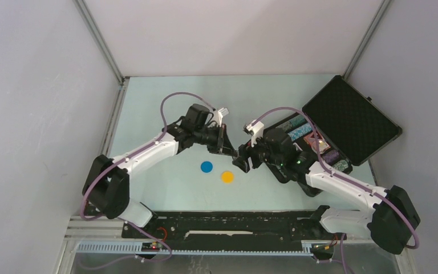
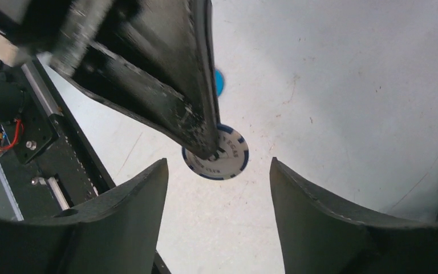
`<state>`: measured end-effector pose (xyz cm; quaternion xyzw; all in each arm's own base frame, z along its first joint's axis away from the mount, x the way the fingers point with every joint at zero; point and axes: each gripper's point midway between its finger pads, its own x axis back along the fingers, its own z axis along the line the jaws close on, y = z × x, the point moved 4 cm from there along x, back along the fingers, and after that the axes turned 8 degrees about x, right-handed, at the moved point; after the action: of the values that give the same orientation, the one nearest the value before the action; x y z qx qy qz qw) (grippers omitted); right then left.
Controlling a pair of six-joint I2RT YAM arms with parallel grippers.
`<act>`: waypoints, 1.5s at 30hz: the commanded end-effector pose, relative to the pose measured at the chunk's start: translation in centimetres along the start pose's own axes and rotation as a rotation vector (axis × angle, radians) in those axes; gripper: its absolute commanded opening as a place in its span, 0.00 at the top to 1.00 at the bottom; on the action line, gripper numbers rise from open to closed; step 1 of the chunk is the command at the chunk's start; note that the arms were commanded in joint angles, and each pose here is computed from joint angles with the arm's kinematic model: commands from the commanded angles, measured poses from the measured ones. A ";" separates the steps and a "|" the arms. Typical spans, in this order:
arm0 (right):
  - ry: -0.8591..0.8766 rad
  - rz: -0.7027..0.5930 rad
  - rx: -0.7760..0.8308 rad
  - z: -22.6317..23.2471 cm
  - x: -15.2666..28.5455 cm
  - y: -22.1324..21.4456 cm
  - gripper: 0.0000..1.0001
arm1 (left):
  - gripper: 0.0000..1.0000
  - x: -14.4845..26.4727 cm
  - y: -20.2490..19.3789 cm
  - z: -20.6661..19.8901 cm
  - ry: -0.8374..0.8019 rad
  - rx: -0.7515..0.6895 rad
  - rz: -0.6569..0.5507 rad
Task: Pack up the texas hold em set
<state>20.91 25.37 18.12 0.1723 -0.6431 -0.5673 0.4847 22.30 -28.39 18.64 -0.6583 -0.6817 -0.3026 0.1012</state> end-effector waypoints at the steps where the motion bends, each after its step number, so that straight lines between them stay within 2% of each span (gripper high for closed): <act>1: 0.012 0.016 -0.107 0.6 1.8 1.1 0.22 | 1.00 2.4 1.7 -4.5 -0.113 -0.185 -0.100; 6: 0.140 0.006 -0.319 2.0 4.7 1.9 0.24 | 1.00 4.4 1.4 -7.8 -0.297 -0.300 -0.174; 10: 0.225 -0.095 -0.367 3.2 7.2 4.3 0.28 | 1.00 5.6 1.0 -9.4 -0.371 -0.377 -0.192; 12: 0.243 -0.163 -0.386 3.2 8.5 5.8 0.35 | 1.00 6.0 0.7 -9.8 -0.395 -0.410 -0.196; 15: 0.282 -0.256 -0.392 3.1 10.0 7.7 0.43 | 1.00 6.7 0.0 -10.9 -0.447 -0.465 -0.200; 21: 0.324 -0.357 -0.404 2.8 11.7 9.9 0.47 | 1.00 7.4 -1.6 -12.5 -0.507 -0.548 -0.192; 26: 0.362 -0.373 -0.395 3.2 12.1 10.5 0.50 | 1.00 7.5 -2.4 -13.1 -0.532 -0.566 -0.169; 37: 0.402 -0.394 -0.358 4.4 13.7 10.7 0.77 | 1.00 7.9 -3.2 -13.9 -0.555 -0.572 -0.160; 45: 0.418 -0.390 -0.370 5.1 13.9 10.7 0.71 | 1.00 8.6 -4.1 -15.0 -0.582 -0.584 -0.157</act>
<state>14.37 20.57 32.23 0.2864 -0.3755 -0.7127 0.5187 14.82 -29.63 32.75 -0.6677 -0.6251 -0.2950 -0.2764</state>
